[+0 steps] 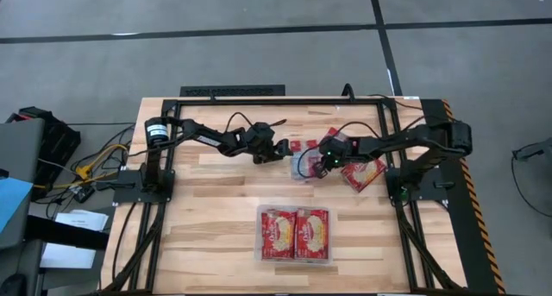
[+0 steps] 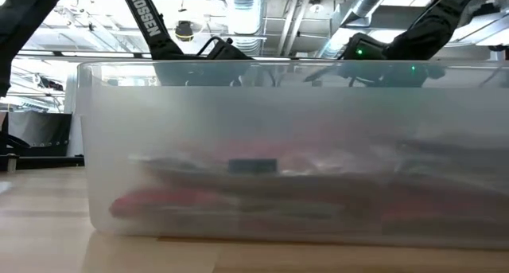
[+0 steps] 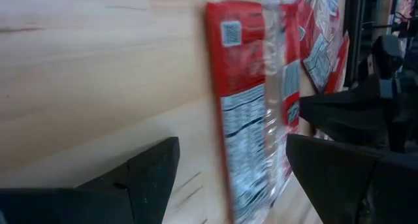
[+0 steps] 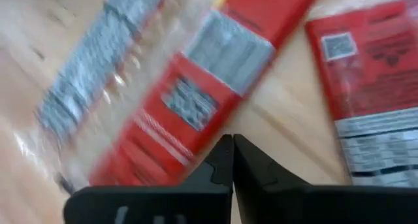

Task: Sort popcorn bags into baskets
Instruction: Put the red popcorn bag into the white bin

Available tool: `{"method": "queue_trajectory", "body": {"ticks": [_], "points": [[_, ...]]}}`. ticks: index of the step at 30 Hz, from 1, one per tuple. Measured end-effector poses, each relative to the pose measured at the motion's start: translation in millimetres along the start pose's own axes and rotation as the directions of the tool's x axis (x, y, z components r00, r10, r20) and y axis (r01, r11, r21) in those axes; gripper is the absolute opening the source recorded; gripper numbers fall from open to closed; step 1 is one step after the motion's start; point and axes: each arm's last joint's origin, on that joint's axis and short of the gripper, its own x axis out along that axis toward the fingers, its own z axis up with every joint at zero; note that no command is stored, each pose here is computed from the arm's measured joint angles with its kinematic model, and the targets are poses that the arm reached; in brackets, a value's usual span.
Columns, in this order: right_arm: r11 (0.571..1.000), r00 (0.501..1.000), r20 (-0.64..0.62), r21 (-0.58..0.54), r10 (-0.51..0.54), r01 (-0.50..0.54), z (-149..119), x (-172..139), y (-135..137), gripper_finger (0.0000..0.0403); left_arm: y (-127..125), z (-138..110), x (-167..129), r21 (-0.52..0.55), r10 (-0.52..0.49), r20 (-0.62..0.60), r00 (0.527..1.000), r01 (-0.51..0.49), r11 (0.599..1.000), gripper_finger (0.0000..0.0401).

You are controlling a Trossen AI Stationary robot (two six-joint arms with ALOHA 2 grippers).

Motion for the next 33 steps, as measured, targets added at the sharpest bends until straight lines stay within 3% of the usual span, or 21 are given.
{"method": "queue_trajectory", "body": {"ticks": [13, 21, 26, 33], "points": [[0.979, 0.999, 0.011, -0.198, 0.047, -0.044, 38.4, 30.8, 36.3, 0.0037, 1.0, -0.2, 0.1, 0.014, 0.004, 0.001, 1.000, -0.004, 1.000, 0.0281], [0.966, 0.994, -0.017, -0.236, 0.105, -0.106, 47.5, 40.9, 48.0, 0.0019, 0.3, -0.5, 0.2, 0.017, -0.006, -0.009, 1.000, 0.006, 1.000, 0.0270], [0.958, 0.996, -0.035, -0.271, 0.085, -0.092, 46.6, 28.8, 47.1, 0.0021, -1.0, 0.9, -1.4, 0.007, -0.017, -0.030, 0.999, 0.017, 1.000, 0.0193], [0.944, 0.999, 0.024, -0.327, 0.042, -0.032, 54.8, -20.9, 41.0, 0.0042, -12.5, 3.3, -12.2, 0.050, -0.047, -0.037, 0.998, 0.048, 0.998, 0.0019]]}}
